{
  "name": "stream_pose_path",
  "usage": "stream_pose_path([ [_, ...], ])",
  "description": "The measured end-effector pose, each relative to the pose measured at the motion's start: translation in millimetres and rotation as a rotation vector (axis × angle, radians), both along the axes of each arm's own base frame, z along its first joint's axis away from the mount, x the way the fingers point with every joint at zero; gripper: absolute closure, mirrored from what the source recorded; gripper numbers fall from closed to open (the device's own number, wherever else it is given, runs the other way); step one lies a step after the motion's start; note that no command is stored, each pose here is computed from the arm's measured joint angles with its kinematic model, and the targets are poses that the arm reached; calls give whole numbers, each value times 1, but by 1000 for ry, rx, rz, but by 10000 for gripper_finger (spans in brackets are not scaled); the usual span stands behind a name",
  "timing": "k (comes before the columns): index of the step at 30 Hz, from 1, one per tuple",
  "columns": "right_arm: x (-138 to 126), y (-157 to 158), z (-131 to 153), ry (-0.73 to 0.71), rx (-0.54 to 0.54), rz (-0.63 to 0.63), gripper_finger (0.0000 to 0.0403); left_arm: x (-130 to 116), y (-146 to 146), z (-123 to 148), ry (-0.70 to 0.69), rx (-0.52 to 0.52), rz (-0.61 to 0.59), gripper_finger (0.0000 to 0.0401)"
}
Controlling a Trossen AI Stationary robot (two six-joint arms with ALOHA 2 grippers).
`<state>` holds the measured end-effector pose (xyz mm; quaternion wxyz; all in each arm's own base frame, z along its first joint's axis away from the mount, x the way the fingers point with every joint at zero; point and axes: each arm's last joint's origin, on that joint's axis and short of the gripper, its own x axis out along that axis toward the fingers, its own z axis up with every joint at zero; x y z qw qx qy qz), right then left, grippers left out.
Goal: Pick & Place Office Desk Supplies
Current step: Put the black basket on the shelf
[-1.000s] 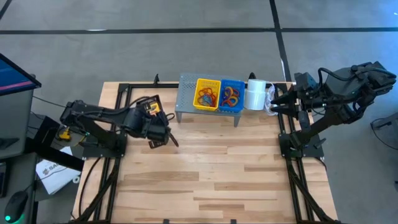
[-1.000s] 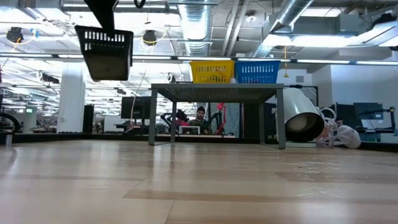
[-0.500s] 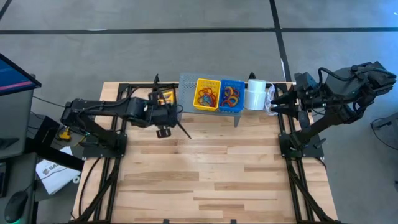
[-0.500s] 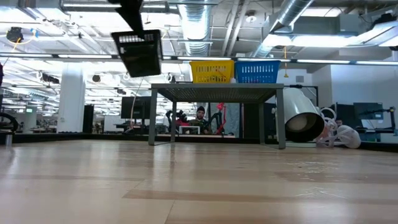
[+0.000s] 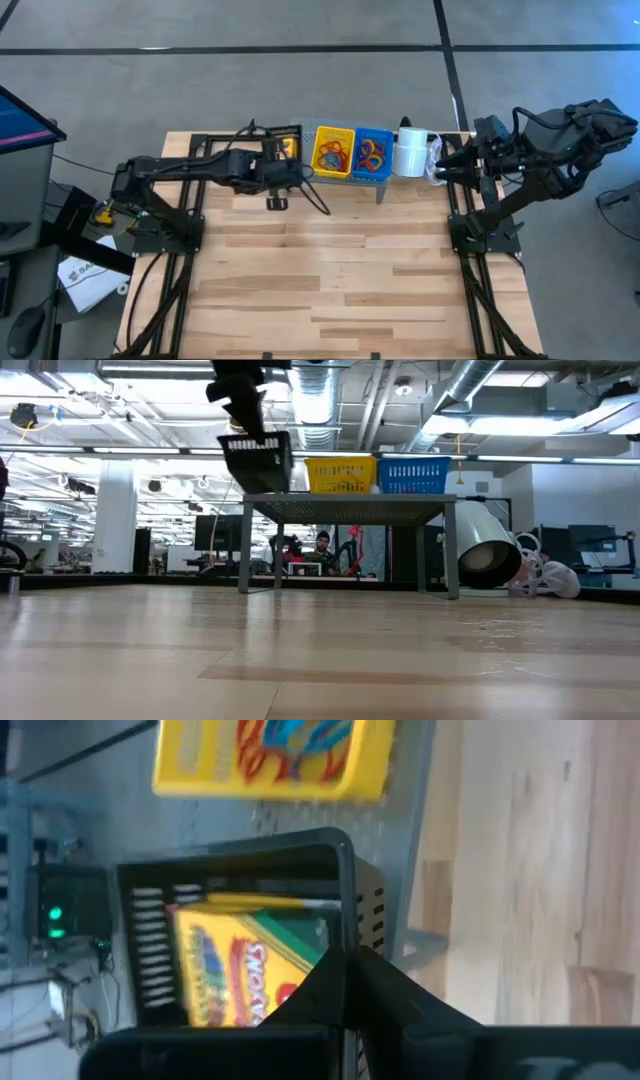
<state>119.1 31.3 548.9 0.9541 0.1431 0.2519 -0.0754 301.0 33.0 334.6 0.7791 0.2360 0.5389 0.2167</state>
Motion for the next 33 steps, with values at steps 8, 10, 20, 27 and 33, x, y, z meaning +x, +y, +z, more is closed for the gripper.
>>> stream_pose_path([
  [8,0,0,0,-2,22,-13,282,12,9,-7,-6,-12,-34,399],
  [10,0,0,0,-2,22,-13,282,13,11,-7,-10,-16,-33,399],
  [20,0,0,0,-2,23,-13,282,15,12,-5,-38,-27,-48,398],
  [27,0,0,0,-3,23,-13,282,17,15,-7,-43,-42,-44,398],
  [33,0,0,0,-3,28,-16,282,26,16,-20,0,-50,-45,398],
])
